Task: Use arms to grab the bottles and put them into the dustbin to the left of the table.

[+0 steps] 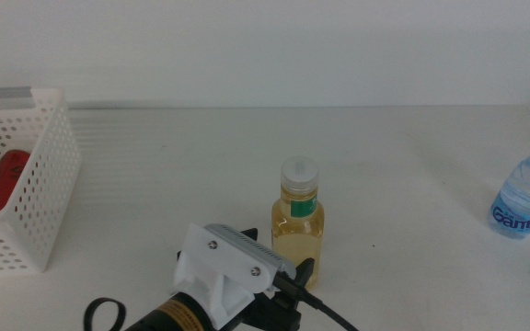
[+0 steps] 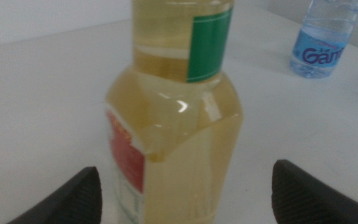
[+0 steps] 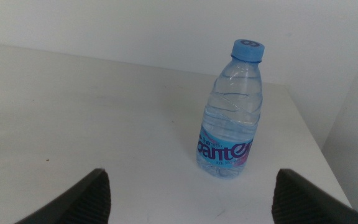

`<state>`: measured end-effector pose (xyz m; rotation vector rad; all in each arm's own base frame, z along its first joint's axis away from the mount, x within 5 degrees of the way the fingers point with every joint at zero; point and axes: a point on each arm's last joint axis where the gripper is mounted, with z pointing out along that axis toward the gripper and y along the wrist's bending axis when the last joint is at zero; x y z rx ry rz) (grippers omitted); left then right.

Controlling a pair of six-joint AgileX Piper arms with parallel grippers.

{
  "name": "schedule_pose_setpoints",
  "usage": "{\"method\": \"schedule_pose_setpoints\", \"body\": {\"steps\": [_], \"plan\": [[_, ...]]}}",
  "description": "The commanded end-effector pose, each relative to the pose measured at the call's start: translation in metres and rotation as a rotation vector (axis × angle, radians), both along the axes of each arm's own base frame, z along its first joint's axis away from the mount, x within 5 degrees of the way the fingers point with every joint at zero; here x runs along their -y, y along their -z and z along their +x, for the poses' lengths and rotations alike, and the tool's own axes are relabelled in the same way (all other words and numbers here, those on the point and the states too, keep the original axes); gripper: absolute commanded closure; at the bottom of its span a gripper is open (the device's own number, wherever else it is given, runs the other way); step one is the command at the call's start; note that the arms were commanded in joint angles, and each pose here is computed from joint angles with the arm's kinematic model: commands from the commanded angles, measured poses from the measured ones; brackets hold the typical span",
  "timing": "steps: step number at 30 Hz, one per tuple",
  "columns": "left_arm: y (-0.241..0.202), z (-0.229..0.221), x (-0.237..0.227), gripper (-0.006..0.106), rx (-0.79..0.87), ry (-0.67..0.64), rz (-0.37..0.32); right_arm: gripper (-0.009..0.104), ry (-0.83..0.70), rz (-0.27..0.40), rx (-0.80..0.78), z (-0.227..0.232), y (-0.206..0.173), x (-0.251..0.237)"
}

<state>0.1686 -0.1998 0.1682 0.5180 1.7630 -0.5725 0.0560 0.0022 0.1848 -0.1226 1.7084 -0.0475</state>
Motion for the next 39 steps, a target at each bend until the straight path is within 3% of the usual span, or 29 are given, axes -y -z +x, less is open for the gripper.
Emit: {"method": "schedule_pose_setpoints", "body": {"steps": [1,25,39], "plan": [[-0.019,0.003,0.008,0.01,0.082,0.012,-0.108,0.027,0.007,-0.003,0.116,-0.002,-0.012,0.001],[-0.009,0.024,0.025,0.01,0.155,-0.067,-0.171,0.027,0.007,-0.002,0.116,-0.002,-0.012,0.001],[0.005,0.044,0.049,0.01,0.15,-0.095,-0.166,0.027,0.007,-0.002,0.116,-0.002,-0.012,0.001]]}}
